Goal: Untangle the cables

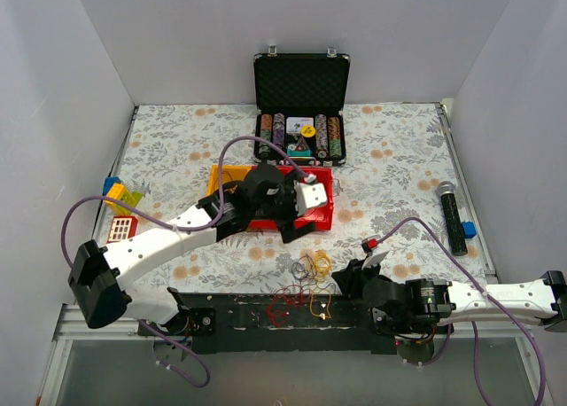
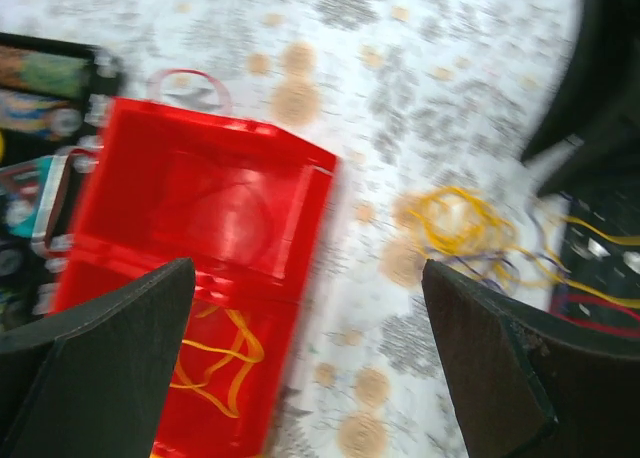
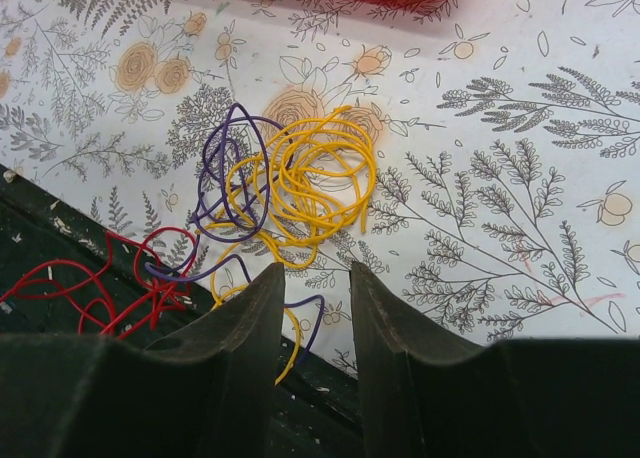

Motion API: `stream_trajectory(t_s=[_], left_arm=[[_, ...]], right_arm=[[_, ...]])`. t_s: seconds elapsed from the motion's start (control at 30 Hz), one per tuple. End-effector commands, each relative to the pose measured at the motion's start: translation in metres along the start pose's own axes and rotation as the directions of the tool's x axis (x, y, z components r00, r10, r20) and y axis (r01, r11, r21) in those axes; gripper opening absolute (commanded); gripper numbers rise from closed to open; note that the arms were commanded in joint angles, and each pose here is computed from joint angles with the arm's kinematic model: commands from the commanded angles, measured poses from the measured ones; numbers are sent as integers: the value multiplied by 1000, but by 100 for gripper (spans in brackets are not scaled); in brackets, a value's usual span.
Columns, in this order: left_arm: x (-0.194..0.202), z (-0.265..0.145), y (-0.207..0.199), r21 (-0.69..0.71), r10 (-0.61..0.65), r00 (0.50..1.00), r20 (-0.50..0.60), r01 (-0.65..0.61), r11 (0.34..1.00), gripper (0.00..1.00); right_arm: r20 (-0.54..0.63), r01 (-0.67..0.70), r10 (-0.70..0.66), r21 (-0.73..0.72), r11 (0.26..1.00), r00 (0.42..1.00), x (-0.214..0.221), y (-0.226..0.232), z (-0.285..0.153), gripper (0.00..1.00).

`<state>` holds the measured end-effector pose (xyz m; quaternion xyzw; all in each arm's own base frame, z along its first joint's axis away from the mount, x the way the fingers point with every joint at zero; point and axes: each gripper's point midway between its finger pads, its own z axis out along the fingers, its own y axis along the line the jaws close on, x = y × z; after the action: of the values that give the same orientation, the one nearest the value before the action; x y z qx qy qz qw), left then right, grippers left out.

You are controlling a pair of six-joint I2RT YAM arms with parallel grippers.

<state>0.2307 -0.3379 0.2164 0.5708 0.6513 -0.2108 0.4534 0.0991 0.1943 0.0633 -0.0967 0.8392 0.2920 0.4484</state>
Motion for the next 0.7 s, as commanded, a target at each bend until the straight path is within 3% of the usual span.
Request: stream_trajectory(t_s=[0.0,0.17,0.33,0.47,0.57,0.67], left_arm=[[42,-12,-80,318,-4,999,-46,19,948,98],[72,-3,-115,417,73,995,-61,-41,908,97],[68,18,-107,374,218,976,22,-210,903,93],[72,31,-106,379,344,935,80,-348,858,91],[77,41,-110,407,377,922,89,-379,831,86],[87,47,-118,453,413,906,97,-410,792,74]], right_arm=[[44,-41,41,-2,999,998,-19,10,-3,41],[51,-46,46,1,999,998,-21,9,-4,41],[52,-53,53,-3,999,997,-21,10,-4,41],[52,-56,57,-7,998,997,-21,10,-4,41],[58,-54,55,-9,998,997,-22,10,-4,41],[63,-53,54,-11,999,997,-24,11,-4,41]])
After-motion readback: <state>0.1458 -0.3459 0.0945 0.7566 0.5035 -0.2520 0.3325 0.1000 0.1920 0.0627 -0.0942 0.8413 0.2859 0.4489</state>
